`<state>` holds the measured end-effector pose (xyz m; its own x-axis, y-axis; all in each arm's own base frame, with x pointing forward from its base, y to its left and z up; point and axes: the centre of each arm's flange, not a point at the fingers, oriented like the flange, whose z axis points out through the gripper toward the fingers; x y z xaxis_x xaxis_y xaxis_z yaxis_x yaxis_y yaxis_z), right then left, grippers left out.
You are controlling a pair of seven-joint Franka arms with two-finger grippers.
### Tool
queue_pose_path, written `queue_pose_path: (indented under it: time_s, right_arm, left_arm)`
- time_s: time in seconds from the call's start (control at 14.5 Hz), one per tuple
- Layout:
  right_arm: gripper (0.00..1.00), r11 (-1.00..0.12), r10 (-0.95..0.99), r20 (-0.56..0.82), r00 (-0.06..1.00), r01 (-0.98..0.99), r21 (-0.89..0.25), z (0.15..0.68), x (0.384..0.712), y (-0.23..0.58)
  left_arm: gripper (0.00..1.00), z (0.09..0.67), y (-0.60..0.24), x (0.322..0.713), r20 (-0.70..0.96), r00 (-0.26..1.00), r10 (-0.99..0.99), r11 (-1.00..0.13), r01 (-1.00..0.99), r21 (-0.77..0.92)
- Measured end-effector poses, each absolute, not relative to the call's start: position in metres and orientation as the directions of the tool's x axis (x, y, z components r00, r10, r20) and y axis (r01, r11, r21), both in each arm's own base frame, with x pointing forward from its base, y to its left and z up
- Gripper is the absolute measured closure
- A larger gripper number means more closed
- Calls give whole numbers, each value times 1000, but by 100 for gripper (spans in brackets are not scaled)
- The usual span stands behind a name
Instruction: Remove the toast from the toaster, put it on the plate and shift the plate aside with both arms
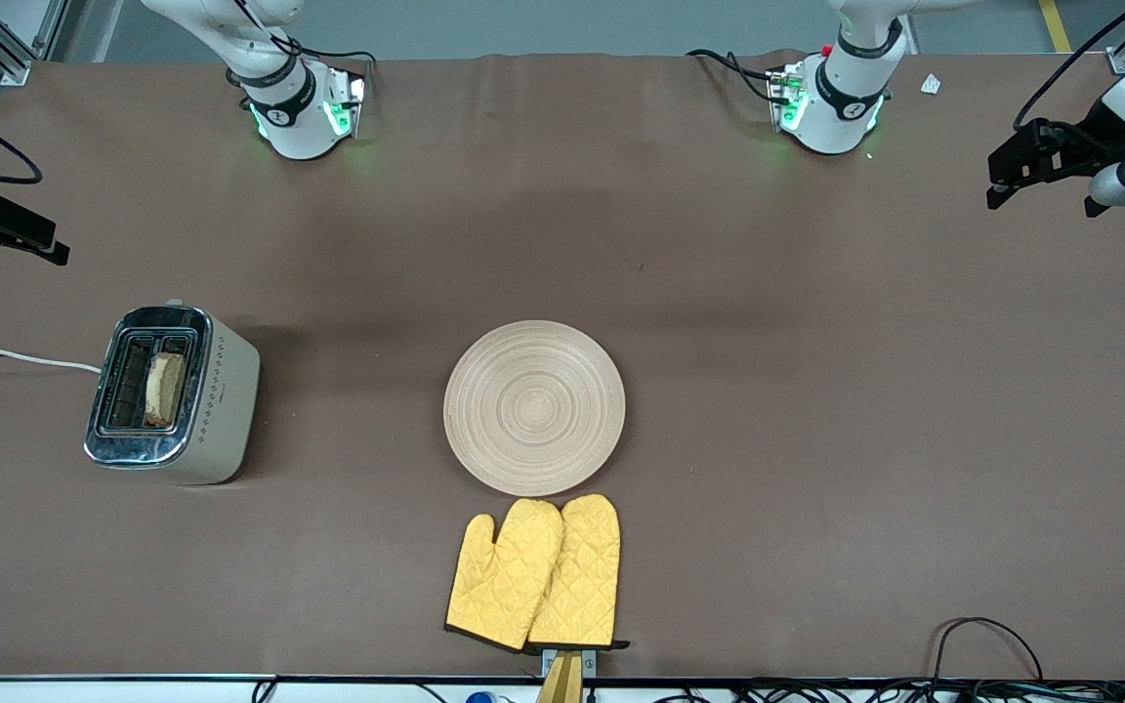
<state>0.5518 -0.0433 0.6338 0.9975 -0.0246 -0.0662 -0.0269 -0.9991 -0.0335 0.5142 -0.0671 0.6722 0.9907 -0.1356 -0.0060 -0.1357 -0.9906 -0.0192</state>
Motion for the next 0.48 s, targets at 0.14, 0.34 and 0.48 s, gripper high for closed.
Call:
queue_pose_path:
  time_s: [0.14, 0.34, 0.48]
  right_arm:
    - [0, -999, -25, -66, 998, -27, -34, 634, 552, -43]
    - [0, -999, -25, -66, 998, -27, -34, 634, 552, -43]
    - [0, -999, -25, -66, 998, -27, -34, 634, 552, -43]
  left_arm:
    - [0, 672, -67, 514, -5, 991, -136, -991, -136, -19]
    - [0, 674, -67, 514, -3, 991, -135, -991, -135, -19]
    - [0, 674, -66, 515, -1, 991, -133, -991, -133, -19]
